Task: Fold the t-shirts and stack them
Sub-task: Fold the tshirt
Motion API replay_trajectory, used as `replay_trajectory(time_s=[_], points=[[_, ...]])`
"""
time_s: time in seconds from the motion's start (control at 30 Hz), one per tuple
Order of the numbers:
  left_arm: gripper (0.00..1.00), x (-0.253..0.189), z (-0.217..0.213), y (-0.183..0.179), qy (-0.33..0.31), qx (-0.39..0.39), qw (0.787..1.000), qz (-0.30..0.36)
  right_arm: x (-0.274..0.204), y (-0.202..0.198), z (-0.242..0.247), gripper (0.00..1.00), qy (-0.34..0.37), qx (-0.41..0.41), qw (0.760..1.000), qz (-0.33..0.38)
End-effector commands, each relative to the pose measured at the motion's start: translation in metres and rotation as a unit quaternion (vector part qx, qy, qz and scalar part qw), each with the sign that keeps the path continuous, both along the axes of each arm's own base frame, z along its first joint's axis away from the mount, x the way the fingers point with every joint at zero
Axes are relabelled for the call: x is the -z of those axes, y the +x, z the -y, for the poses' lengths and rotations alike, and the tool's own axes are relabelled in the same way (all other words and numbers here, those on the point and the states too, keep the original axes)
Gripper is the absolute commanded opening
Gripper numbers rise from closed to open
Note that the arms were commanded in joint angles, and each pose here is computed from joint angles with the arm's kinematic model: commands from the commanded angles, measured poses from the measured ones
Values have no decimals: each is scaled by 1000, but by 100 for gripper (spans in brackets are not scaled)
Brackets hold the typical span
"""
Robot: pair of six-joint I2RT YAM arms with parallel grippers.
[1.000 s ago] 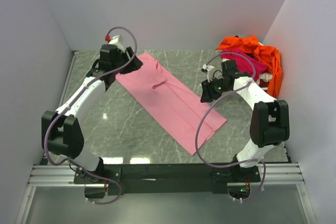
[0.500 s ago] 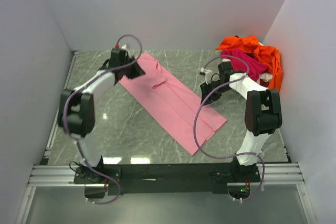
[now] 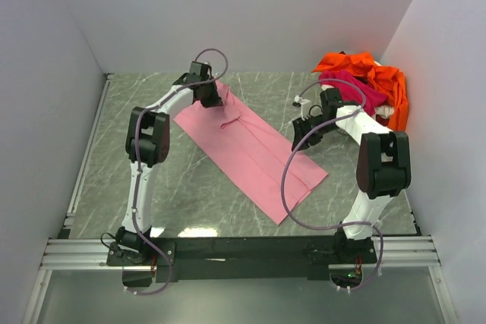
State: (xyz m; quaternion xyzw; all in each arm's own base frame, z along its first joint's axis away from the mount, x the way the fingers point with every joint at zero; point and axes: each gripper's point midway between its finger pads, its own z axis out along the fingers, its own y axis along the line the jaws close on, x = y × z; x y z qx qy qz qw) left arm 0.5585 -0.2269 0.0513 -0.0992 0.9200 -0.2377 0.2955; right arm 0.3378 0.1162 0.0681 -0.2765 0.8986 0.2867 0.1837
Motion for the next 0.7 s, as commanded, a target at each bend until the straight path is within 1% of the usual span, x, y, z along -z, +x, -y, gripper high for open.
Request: replay_trajectory(time_s=[0.0, 0.03, 0.17, 0.27, 0.3, 0.37, 0.4, 0.43, 0.47, 0.5, 0.53, 0.57, 0.6, 0.63, 0.67], points=[[1, -21, 29, 7, -7, 35, 999, 29, -27, 5, -3, 46, 17, -8, 999, 35], [1, -9, 34, 5, -7, 39, 999, 18, -29, 4, -3, 46, 17, -9, 999, 36], [2, -3, 50, 8, -21, 40, 999, 16, -34, 4, -2, 45, 19, -6, 999, 43], [7, 0, 55, 7, -25, 44, 999, 11, -34, 4, 0, 45, 18, -5, 999, 43], [11, 0, 56, 7, -25, 46, 999, 11, -34, 4, 1, 45, 17, -4, 999, 43], [16, -11, 55, 8, -23, 46, 998, 24, -32, 4, 1, 45, 15, -5, 999, 42], [22, -18, 55, 8, -24, 48, 998, 32, -31, 4, 1, 45, 15, -5, 999, 39], [24, -38, 55, 10, -27, 50, 997, 52, -31, 4, 1, 45, 14, -6, 999, 40], [26, -48, 52, 12, -19, 47, 996, 67, -30, 4, 2, 45, 13, -6, 999, 40], [30, -62, 48, 15, -18, 43, 996, 81, -30, 5, 2, 45, 11, -5, 999, 42], [33, -92, 45, 16, -21, 41, 993, 109, -29, 5, 4, 45, 7, -5, 999, 43], [36, -104, 41, 18, -19, 36, 991, 125, -27, 5, 5, 45, 3, -5, 999, 43], [41, -120, 35, 19, -15, 32, 989, 145, -26, 6, 6, 45, -1, -4, 999, 44], [42, -157, 29, 15, -18, 29, 984, 177, -22, 7, 10, 45, -13, -2, 999, 45], [43, -159, 22, 10, -7, 29, 983, 182, -20, 9, 12, 45, -19, -1, 999, 47]])
